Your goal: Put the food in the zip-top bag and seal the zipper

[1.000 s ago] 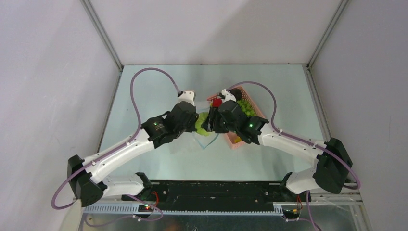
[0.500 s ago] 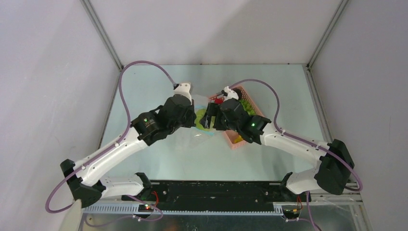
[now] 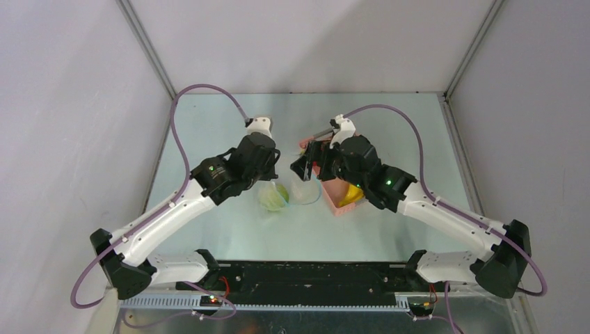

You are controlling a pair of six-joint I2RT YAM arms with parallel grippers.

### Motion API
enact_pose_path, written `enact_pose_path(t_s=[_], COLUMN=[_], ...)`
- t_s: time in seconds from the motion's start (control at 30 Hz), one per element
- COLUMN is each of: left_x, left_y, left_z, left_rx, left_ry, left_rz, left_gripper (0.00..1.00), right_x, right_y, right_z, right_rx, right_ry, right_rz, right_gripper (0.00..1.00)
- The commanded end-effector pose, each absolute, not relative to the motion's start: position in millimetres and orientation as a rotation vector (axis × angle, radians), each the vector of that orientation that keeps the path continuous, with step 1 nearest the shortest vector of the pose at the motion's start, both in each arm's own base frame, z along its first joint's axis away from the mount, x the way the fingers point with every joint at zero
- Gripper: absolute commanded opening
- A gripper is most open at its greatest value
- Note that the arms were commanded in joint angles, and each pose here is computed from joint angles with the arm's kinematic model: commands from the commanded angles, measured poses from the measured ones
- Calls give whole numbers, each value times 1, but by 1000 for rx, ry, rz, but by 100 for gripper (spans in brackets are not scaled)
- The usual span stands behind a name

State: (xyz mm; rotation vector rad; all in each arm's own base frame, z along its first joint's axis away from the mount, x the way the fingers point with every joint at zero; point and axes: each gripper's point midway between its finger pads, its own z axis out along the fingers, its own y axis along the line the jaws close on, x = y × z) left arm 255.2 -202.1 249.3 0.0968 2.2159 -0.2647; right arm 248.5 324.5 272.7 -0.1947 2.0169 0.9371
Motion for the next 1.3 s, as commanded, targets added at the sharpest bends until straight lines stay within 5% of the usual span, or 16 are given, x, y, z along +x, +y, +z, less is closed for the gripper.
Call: enact_pose_path(t_s=[0.0, 0.3, 0.93, 1.17, 1.27], left_x=[266, 279, 277, 272, 266], left_y=[-187, -151, -116, -162, -180], left_z=[263, 261, 283, 271, 283], left_rx=[33, -111, -199, -40, 19], left_ry=[2158, 2166, 2056, 2167, 2134], left_rz=[-222, -132, -83, -294, -435], left_gripper=[0, 0, 0, 0, 0], right_x=[264, 294, 331, 333, 334], right_y=[296, 194, 176, 176, 174], right_z=[314, 228, 83, 59, 57], right_rx=[-152, 142, 222, 214, 212], right_ry=[1905, 2161, 2464, 2505, 2505], right_rz=[903, 450, 107, 61, 46], right_gripper=[100, 99, 78, 61, 45])
